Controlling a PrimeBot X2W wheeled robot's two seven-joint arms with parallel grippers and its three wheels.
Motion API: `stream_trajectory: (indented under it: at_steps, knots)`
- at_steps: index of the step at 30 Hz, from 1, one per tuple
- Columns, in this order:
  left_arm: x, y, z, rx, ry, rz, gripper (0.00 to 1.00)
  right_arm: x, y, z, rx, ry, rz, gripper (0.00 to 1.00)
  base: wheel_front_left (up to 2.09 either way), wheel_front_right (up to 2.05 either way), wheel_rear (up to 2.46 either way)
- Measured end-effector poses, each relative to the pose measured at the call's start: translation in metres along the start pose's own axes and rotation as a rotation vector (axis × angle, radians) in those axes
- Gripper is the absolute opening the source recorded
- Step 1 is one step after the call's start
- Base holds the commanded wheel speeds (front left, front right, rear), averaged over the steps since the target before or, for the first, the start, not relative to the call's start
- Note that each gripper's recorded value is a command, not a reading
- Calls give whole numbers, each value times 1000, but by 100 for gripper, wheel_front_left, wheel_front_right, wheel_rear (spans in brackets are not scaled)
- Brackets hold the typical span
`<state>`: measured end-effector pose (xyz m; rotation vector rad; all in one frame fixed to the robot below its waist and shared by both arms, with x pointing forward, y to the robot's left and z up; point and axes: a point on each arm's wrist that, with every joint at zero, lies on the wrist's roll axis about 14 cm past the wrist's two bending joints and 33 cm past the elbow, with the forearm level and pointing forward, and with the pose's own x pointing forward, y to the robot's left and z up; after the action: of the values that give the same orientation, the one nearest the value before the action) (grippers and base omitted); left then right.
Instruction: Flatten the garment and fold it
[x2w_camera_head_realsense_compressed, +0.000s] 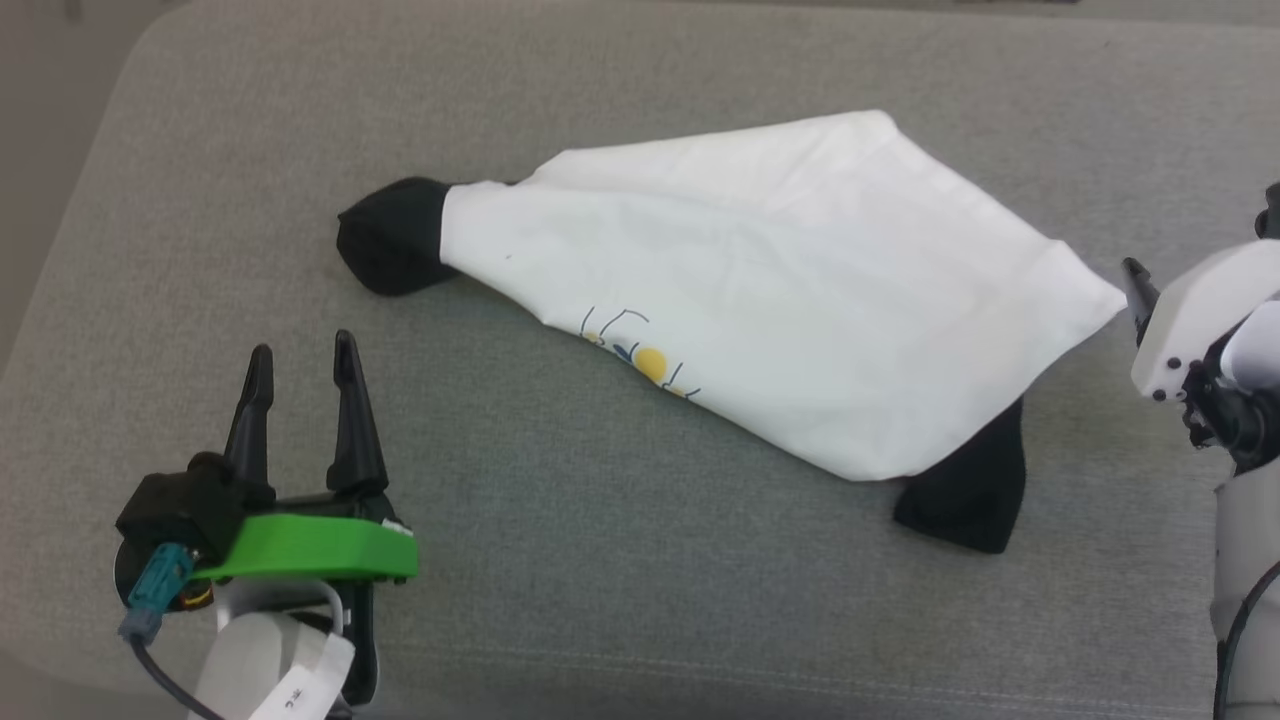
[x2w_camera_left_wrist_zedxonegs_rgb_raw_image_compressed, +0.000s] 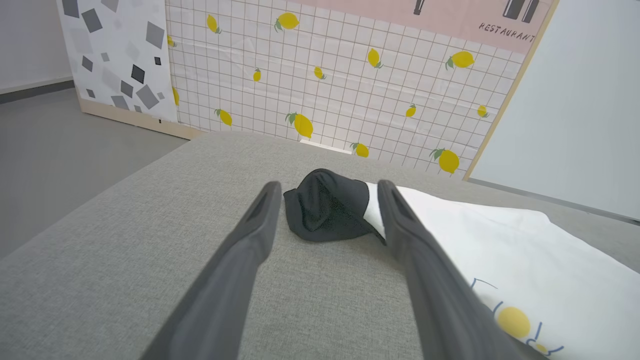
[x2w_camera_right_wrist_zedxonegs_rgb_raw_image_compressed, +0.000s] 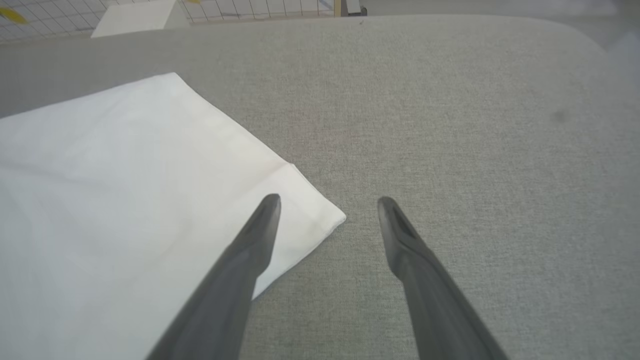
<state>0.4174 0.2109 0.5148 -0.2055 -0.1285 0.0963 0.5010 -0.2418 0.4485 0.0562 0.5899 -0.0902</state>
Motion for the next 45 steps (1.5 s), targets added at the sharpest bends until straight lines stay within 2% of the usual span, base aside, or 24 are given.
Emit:
stream_trajectory:
  at_steps: [9, 13, 15, 21, 23, 25, 29, 31, 33, 35, 36, 37, 40, 45]
  knots:
    - [16, 6, -22, 59, 39, -4, 100, 52, 21, -60, -118, 300, 5, 100, 0, 0, 0]
    - [17, 11, -31, 65, 61, 7, 100, 67, 29, -61, -140, 365, 12, 100, 0, 0, 0]
    - [16, 13, -32, 68, 65, 11, 100, 71, 32, -59, -145, 387, 17, 0, 0, 0, 0]
    - [12, 16, -29, 71, 66, 12, 100, 84, 44, -28, -184, 316, 41, 0, 0, 0, 0]
    - [10, 16, -28, 72, 66, 11, 100, 90, 49, 6, -202, 231, 42, 0, 0, 0, 0]
    - [8, 18, -26, 75, 66, 14, 100, 94, 54, 55, -221, 105, 34, 0, 0, 0, 0]
    - [5, 26, -24, 76, 66, 39, 100, 88, 62, 172, -249, -219, -6, 0, 0, 0, 0]
    - [5, 31, -26, 80, 74, 56, 100, 82, 70, 215, -253, -368, -18, 0, 0, 0, 0]
    - [5, 36, -30, 83, 85, 71, 100, 85, 80, 230, -253, -437, -11, 0, 0, 0, 0]
    - [5, 40, -34, 86, 97, 84, 100, 100, 92, 220, -262, -416, 8, 0, 0, 0, 0]
    - [4, 43, -36, 90, 104, 92, 100, 111, 99, 207, -238, -380, 33, 5, 0, 0, 0]
    - [3, 45, -38, 94, 111, 100, 100, 120, 107, 193, -235, -344, 53, 100, 0, 0, 0]
    - [1, 47, -41, 93, 123, 109, 100, 132, 122, 169, -219, -284, 98, 100, 0, 0, 0]
    - [0, 46, -38, 87, 116, 109, 100, 122, 131, 165, -146, -344, 163, 100, 0, 0, 0]
